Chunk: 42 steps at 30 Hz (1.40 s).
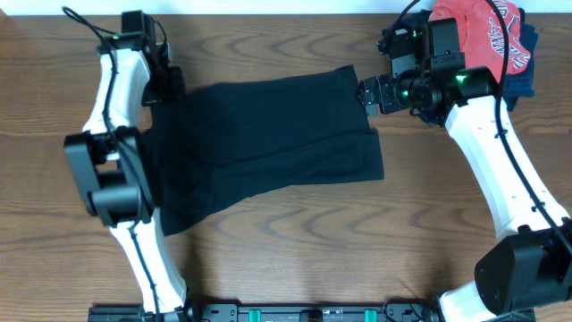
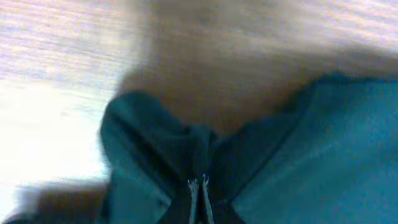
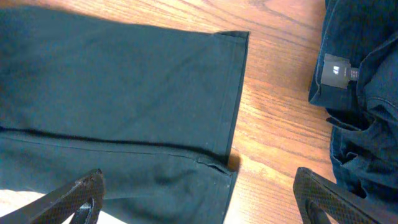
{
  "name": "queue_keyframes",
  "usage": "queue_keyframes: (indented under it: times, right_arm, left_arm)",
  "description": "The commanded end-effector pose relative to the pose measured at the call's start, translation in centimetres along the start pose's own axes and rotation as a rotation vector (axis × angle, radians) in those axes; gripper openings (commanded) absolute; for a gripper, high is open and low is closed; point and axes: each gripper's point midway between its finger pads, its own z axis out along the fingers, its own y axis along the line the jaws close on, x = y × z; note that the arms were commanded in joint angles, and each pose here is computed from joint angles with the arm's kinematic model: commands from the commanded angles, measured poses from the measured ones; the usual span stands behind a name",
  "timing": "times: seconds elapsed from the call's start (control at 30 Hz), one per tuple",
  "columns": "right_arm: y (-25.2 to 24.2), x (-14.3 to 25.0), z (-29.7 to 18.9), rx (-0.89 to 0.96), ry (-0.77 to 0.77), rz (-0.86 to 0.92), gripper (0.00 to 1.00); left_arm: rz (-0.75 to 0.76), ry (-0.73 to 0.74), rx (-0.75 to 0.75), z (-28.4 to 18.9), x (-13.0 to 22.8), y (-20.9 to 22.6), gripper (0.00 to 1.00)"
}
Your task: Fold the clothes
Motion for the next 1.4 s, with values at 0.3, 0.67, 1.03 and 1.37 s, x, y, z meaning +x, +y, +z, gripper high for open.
queue_keyframes:
  times: [0.3, 0.67, 1.03, 1.37]
  right_arm:
    - [0.2, -0.5, 0.0, 0.0, -0.009, -0.023, 0.95]
    - [0.2, -0.7, 0.0, 0.0, -0.017, -0.025, 0.95]
    - [0.2, -1.0, 0.0, 0.0, -0.026, -0.026, 0.95]
    - [0.2, -1.0, 0.0, 0.0, -0.026, -0.026, 0.95]
  left_arm:
    - [0.077, 0.283, -0.02, -3.8, 9.6, -4.8, 0.06]
    - [0.138, 0.615, -0.074, 1.2, 21.0, -5.2, 0.06]
    - [0.144, 0.404, -0.035, -1.6, 16.3, -6.3, 0.17]
    - [0.216, 0.152, 0.017, -4.4, 11.9, -7.4, 0.53]
